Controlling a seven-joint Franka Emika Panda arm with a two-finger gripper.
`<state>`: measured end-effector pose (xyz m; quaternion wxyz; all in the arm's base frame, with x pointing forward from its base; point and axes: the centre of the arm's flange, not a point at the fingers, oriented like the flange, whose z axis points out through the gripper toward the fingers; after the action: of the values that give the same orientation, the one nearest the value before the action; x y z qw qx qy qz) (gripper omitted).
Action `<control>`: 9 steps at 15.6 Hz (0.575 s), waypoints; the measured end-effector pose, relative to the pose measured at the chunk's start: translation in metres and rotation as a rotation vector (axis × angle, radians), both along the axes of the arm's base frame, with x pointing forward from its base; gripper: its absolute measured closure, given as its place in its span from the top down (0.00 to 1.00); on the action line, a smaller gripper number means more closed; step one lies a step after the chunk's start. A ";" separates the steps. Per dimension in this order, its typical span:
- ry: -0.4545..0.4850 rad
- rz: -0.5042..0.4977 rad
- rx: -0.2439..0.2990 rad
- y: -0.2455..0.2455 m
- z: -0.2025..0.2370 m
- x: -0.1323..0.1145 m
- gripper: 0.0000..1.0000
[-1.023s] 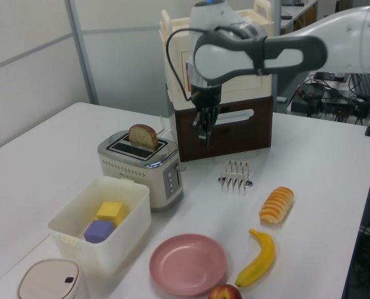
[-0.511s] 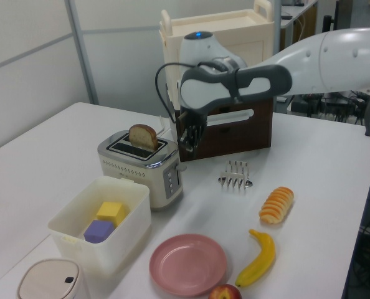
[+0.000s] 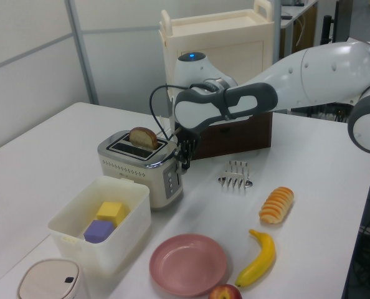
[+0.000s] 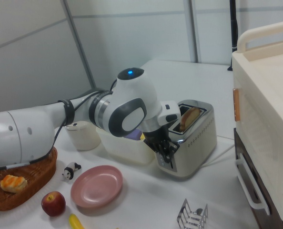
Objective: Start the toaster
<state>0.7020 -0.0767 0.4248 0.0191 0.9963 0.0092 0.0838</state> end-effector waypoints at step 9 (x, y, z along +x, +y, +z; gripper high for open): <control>0.045 0.033 -0.025 0.014 -0.036 0.008 0.01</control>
<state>0.7100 -0.0631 0.3887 0.0298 0.9973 0.0269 0.0614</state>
